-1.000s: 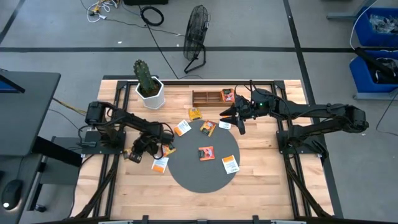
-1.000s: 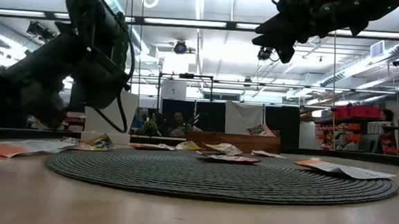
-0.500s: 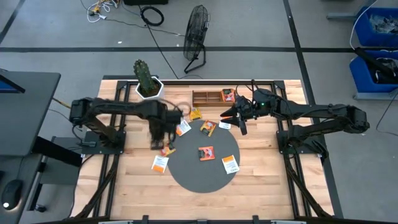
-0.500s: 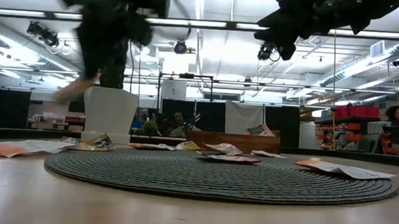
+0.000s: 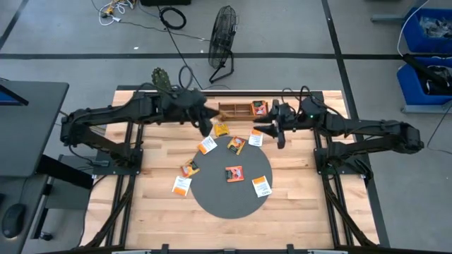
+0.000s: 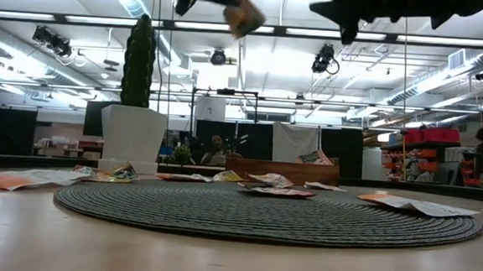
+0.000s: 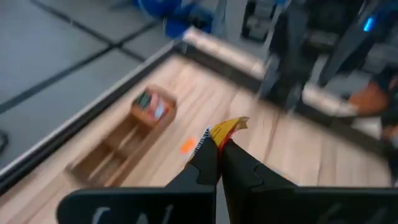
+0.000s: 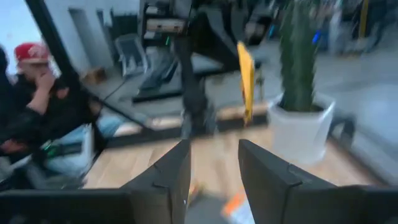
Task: Pick & Place Tea
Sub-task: Put the orange tea bag into the middle section of the wooden organizer
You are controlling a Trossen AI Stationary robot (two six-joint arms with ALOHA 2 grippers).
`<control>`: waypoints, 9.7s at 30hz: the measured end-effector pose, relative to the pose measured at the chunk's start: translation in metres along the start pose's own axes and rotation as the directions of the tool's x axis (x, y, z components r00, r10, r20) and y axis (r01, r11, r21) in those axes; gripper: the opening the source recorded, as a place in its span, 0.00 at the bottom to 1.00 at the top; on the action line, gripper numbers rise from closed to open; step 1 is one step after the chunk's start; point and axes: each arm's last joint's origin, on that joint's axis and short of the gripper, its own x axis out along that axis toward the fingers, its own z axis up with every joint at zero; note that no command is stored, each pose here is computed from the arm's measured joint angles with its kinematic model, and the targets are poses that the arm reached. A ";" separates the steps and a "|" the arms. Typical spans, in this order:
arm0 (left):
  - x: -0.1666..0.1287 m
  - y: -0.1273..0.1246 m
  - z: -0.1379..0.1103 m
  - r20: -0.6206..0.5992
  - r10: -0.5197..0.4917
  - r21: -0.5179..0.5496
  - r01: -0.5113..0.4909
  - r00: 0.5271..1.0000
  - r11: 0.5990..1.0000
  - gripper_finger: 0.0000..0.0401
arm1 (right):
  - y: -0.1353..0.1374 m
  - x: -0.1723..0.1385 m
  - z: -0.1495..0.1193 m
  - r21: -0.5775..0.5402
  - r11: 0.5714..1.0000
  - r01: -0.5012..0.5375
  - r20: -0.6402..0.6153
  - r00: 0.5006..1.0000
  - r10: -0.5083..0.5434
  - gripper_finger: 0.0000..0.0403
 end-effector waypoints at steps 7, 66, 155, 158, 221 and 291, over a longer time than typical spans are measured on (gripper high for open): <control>0.004 -0.012 0.019 0.229 -0.054 -0.039 0.064 0.972 0.997 0.02 | -0.003 0.005 0.011 -0.048 0.996 0.077 0.146 0.987 -0.069 0.35; 0.001 -0.035 0.033 0.446 -0.135 0.128 0.087 0.885 0.988 0.16 | 0.000 0.003 0.048 -0.097 0.985 0.144 0.210 0.970 -0.121 0.00; -0.047 -0.022 -0.019 -0.078 0.050 0.257 -0.028 0.996 0.966 0.17 | -0.181 0.147 0.011 -0.225 0.944 0.243 -0.933 0.227 -0.280 0.49; -0.048 -0.019 -0.026 -0.147 0.078 0.266 -0.037 0.986 0.963 0.17 | -0.155 0.140 0.041 -0.122 0.949 0.291 -0.911 0.346 -0.223 0.48; 0.024 0.044 -0.260 -0.803 0.055 -0.284 -0.462 0.594 0.841 0.24 | 0.023 0.105 -0.032 0.126 0.968 0.217 -0.629 0.772 -0.091 0.33; 0.012 0.012 -0.087 -0.116 0.157 -0.106 -0.169 0.981 0.980 0.05 | -0.062 0.174 0.040 0.444 0.867 0.225 -0.576 0.813 0.084 0.03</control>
